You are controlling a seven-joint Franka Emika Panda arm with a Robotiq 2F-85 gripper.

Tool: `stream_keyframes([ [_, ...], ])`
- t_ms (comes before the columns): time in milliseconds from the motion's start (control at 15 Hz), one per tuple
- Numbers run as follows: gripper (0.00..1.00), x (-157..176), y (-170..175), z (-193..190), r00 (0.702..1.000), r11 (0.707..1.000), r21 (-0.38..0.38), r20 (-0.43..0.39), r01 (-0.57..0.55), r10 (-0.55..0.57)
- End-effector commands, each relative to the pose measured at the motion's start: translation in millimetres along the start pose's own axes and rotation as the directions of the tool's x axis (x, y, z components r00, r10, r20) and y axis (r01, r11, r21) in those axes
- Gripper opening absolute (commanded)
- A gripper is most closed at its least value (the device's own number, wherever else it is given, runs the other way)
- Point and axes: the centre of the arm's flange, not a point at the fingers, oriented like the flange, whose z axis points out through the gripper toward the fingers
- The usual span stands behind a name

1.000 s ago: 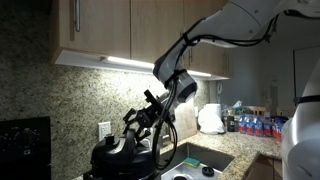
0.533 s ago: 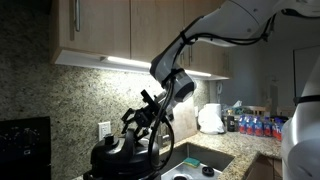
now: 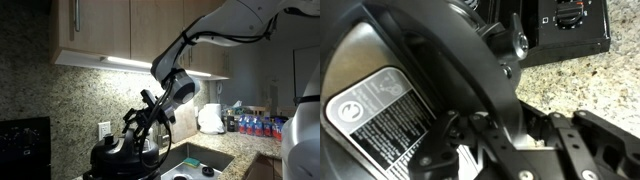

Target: Cover the cooker with the lid

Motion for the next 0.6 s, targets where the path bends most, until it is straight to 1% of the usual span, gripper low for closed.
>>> stream_keyframes([
  [0,0.01,-12,18,25,0.993,0.994,0.017,-0.042,-0.108,0.109],
  [333,0.01,-31,24,35,0.972,0.981,0.05,-0.137,-0.187,0.192],
  [533,0.01,-37,34,44,0.942,0.961,0.075,-0.189,-0.267,0.277],
])
